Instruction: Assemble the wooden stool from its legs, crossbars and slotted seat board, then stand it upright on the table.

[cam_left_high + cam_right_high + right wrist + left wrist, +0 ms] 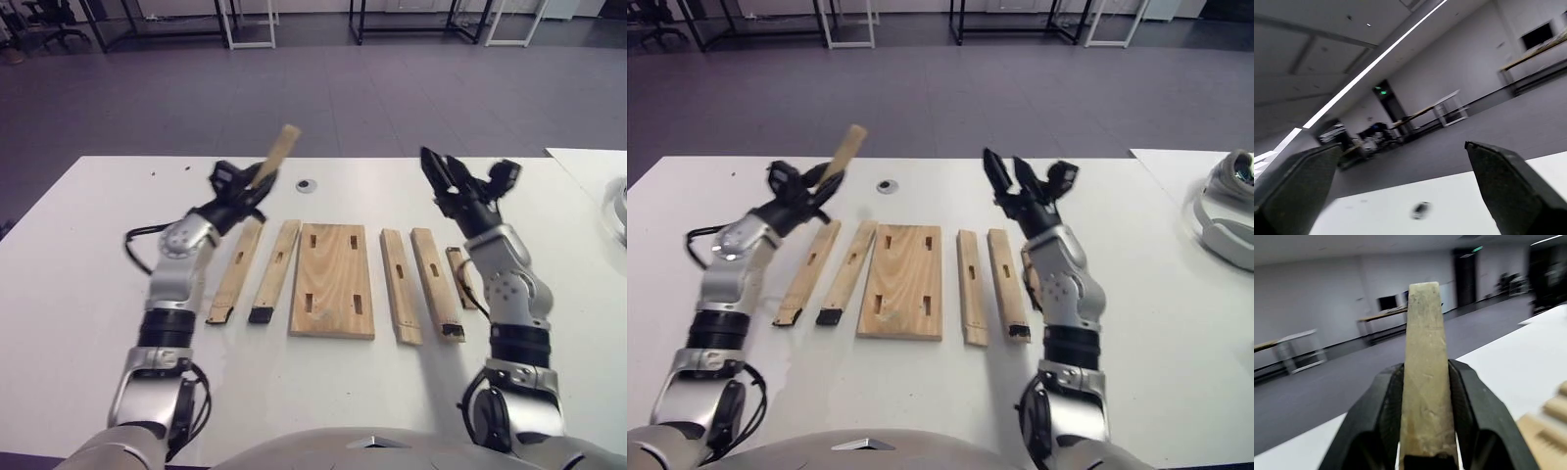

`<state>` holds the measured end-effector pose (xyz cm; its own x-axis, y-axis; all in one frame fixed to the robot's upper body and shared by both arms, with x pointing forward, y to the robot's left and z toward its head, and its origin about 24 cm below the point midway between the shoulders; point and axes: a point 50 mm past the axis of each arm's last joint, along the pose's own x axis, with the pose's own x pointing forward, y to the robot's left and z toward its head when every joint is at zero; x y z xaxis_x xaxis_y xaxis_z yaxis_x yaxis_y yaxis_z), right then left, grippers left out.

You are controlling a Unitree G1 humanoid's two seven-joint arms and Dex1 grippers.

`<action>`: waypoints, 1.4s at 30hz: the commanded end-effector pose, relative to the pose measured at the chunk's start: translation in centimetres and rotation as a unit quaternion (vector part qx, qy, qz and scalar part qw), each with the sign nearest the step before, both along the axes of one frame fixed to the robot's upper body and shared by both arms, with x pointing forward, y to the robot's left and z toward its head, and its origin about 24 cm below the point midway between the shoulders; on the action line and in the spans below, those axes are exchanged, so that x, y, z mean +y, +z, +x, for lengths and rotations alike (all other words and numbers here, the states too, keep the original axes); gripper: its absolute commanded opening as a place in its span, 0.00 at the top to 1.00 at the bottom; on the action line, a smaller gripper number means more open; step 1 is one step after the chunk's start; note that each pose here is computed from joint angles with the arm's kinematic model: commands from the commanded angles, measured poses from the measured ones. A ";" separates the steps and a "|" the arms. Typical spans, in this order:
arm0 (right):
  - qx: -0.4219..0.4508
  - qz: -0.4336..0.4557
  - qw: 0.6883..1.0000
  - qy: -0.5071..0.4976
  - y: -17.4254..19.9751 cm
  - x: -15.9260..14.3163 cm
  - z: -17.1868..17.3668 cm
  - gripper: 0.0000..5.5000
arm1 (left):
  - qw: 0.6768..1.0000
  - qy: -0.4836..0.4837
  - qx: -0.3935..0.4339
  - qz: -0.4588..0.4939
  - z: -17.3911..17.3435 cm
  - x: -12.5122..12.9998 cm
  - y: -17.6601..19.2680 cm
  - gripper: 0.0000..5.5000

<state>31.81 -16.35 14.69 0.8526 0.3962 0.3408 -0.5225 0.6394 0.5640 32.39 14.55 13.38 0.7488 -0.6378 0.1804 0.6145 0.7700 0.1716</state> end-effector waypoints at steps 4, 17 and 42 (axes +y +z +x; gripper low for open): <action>0.022 0.083 0.991 0.104 2.9 4.8 0.8 0.29 | 0.994 -0.087 -0.062 0.025 -1.0 -4.3 2.2 0.77; 0.059 0.080 0.983 0.154 1.8 5.9 -0.5 0.75 | 0.986 -0.130 -0.074 0.073 -2.1 -4.7 2.1 0.77; 0.189 0.019 0.969 -0.157 -7.1 -4.1 -8.1 0.93 | 0.993 0.109 0.024 -0.049 -2.7 2.7 -0.5 0.44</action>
